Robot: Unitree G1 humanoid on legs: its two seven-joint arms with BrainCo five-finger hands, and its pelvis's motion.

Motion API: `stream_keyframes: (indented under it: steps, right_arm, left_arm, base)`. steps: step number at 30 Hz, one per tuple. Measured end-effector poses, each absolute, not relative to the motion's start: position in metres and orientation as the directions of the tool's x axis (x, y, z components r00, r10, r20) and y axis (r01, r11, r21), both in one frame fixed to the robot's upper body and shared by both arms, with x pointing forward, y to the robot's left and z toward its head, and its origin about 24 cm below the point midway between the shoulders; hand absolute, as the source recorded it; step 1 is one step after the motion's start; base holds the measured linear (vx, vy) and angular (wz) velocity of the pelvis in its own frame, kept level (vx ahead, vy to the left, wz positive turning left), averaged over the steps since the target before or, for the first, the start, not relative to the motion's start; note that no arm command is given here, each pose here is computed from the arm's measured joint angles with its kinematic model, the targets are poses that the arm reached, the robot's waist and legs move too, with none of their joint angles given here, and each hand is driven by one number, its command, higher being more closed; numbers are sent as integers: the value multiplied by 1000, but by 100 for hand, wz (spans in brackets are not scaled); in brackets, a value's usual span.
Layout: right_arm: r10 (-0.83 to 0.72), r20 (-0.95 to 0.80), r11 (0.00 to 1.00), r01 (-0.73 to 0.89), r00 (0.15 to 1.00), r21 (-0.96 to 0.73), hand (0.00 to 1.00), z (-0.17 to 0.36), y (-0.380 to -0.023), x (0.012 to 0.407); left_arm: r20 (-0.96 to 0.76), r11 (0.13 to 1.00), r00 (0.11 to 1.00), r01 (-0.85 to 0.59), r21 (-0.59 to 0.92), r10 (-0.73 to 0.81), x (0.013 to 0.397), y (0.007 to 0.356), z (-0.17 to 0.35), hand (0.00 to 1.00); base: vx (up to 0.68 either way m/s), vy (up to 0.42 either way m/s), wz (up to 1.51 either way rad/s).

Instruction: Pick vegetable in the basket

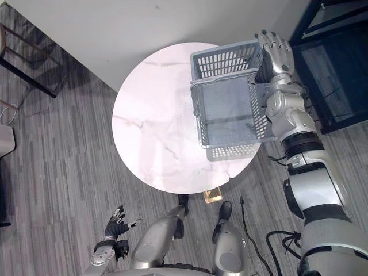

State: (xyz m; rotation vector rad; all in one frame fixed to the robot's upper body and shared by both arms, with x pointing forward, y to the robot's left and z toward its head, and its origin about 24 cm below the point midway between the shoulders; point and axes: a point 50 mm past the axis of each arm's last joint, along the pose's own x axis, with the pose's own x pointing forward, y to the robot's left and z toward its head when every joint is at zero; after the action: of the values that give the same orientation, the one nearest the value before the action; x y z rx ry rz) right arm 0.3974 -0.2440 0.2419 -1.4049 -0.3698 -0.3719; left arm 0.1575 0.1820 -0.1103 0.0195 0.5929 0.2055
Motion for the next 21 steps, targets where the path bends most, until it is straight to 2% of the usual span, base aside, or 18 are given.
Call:
stream_keyframes:
  steps: [5, 12, 16, 21]
  right_arm:
    - [-23, 438, 107, 438, 899, -893, 100, 243, -242, 400]
    - [-11, 435, 127, 433, 900, -893, 100, 233, -241, 397]
    - [-5, 431, 158, 426, 903, -891, 100, 218, -241, 390]
    - [-14, 462, 267, 448, 887, -853, 100, 201, -240, 373]
  left_arm:
    - [-548, 981, 814, -182, 71, 191, 158, 180, -110, 0]
    - [-553, 981, 812, -179, 72, 188, 158, 179, -111, 0]
    - [-566, 985, 807, -155, 76, 171, 156, 174, -113, 0]
    - [-578, 986, 799, -135, 93, 164, 156, 173, -115, 0]
  base:
    - [-28, -21, 11]
    - [-45, -18, 6]
    - [-30, -24, -6]
    - [-1, -15, -13]
